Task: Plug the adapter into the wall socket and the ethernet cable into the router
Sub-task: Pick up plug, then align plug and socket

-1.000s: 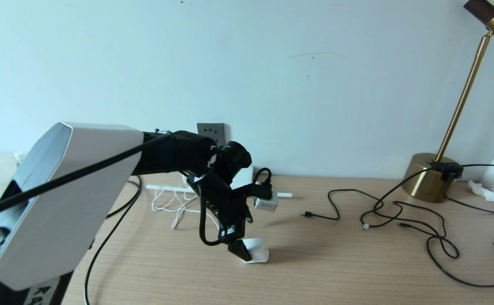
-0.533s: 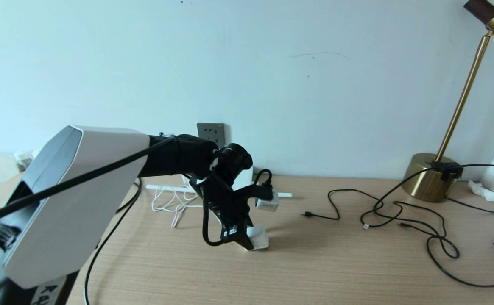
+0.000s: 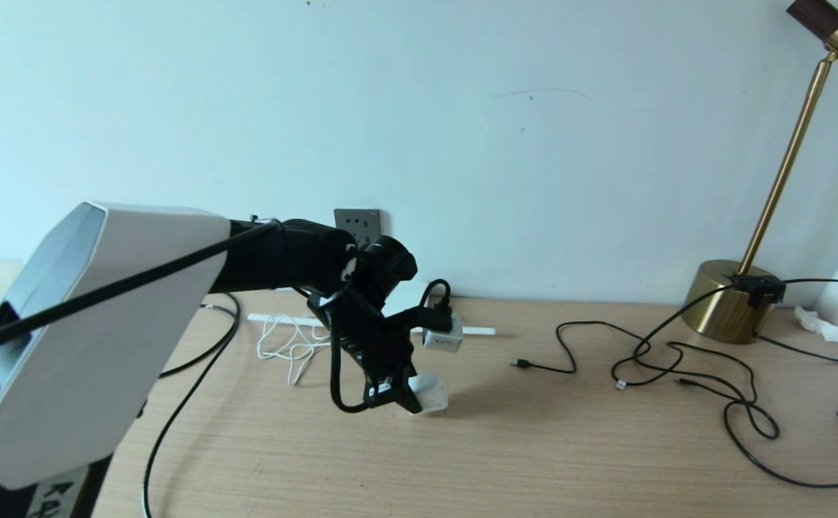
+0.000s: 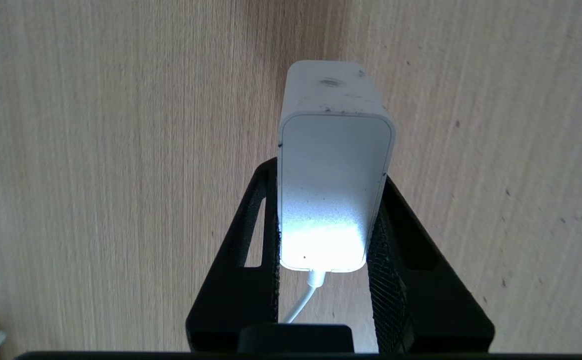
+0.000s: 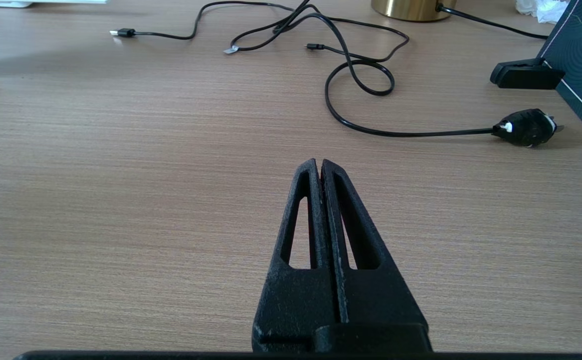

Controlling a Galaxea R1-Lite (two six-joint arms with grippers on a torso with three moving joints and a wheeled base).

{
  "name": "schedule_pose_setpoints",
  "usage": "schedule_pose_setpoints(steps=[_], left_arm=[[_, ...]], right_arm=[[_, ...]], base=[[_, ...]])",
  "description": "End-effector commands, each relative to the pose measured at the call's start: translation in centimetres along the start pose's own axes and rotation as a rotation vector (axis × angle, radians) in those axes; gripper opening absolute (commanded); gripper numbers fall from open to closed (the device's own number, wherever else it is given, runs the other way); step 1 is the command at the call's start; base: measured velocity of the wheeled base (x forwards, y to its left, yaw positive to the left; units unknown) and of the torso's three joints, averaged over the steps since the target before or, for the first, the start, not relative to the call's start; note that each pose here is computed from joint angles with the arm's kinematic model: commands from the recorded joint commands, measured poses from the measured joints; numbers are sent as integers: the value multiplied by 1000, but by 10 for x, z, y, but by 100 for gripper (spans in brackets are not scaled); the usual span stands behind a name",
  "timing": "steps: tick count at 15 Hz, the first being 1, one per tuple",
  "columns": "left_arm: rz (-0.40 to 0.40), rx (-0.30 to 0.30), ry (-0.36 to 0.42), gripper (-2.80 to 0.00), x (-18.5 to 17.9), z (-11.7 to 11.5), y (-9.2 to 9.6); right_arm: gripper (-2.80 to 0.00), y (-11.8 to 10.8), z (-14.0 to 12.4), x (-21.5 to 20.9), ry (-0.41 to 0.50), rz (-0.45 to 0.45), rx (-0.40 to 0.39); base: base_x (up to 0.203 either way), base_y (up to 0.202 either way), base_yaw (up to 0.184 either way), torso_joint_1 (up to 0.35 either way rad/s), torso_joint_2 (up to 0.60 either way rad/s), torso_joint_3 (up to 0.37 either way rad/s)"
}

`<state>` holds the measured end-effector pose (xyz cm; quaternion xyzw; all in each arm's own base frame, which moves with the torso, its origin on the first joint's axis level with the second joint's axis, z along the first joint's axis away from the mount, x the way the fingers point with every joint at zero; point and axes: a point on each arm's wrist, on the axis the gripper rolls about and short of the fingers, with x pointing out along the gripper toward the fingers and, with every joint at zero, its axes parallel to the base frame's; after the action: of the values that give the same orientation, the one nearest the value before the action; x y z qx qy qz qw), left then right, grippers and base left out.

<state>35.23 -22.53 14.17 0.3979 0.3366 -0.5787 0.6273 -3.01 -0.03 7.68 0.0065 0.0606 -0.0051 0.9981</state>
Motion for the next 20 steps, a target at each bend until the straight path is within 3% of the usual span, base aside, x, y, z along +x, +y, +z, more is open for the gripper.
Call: schedule_pose_setpoints(steps=[1, 5, 11, 14, 16, 18, 20], left_arm=[[37, 1, -28, -280, -33, -2, -8], [85, -54, -120, -280, -94, -27, -22], [156, -207, -267, -280, -164, -89, -55], [288, -314, -356, -280, -188, -121, -67], [360, -421, -432, -280, -207, -118, -81], [392, -461, -481, -280, -208, -120, -95], [470, -497, -544, -280, -204, -120, -92]], right_arm=[[-280, 0, 0, 0, 1, 0, 0], [-280, 0, 0, 0, 3, 1, 0], [-280, 0, 0, 0, 2, 0, 0], [-280, 0, 0, 0, 3, 0, 0], [-280, 0, 0, 0, 3, 0, 0], [-280, 0, 0, 0, 1, 0, 0], [-280, 0, 0, 0, 3, 0, 0]], base=[[0, 0, 0, 0, 0, 0], [0, 0, 0, 0, 0, 0], [0, 0, 0, 0, 0, 0], [0, 0, 0, 0, 0, 0], [0, 0, 0, 0, 0, 0], [0, 0, 0, 0, 0, 0], [0, 0, 0, 0, 0, 0]])
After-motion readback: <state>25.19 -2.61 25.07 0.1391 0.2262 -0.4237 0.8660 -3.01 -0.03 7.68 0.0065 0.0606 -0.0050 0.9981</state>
